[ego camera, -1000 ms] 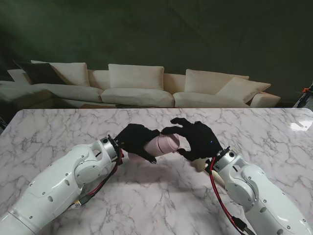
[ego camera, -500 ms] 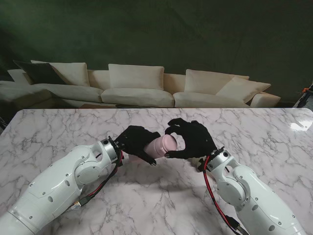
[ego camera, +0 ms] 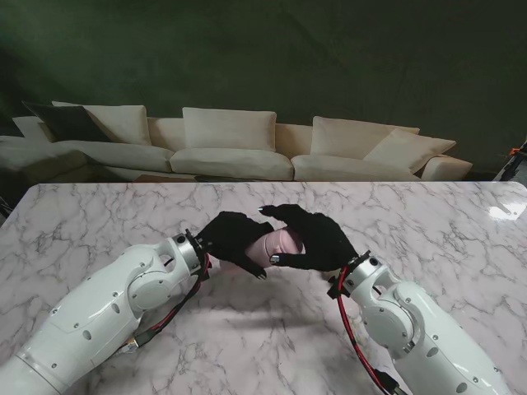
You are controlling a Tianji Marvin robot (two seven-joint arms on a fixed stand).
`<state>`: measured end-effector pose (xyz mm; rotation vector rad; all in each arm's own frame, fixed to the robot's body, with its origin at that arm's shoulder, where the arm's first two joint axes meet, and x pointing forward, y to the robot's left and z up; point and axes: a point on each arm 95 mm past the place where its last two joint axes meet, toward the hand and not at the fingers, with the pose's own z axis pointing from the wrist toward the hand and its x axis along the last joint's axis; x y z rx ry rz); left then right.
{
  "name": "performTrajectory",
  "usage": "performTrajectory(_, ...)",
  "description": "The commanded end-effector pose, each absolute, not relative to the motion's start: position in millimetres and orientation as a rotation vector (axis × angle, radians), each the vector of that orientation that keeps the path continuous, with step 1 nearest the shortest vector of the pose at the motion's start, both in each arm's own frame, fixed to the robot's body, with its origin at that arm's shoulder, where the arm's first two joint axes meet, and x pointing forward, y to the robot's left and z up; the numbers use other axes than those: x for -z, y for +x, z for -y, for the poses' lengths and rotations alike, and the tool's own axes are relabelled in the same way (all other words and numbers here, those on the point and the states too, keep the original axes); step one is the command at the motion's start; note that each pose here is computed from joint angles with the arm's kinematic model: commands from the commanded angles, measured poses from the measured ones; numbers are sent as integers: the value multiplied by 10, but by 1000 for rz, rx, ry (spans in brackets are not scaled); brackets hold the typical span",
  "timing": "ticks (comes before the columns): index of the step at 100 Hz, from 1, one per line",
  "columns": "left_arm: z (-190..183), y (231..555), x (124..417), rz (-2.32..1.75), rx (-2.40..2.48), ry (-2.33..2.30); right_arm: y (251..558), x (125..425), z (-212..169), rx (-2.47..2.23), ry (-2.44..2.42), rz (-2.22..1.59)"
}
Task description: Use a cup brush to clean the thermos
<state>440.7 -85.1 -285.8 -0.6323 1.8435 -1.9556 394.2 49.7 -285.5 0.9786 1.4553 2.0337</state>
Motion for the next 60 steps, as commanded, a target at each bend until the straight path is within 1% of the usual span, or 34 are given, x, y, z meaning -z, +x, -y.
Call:
performTrajectory(1,920,4403,2795,-1846,1969,-615,3905,2822,-518,-2070,974,-1445)
performTrajectory(38,896,4399,2781,-1839,1965,-616,3845,2670,-340,-2077,860,-1449)
performTrajectory(60,886,4398,2766,-1837,1964,-611,3831,2667,-260,-1997,847,-1509)
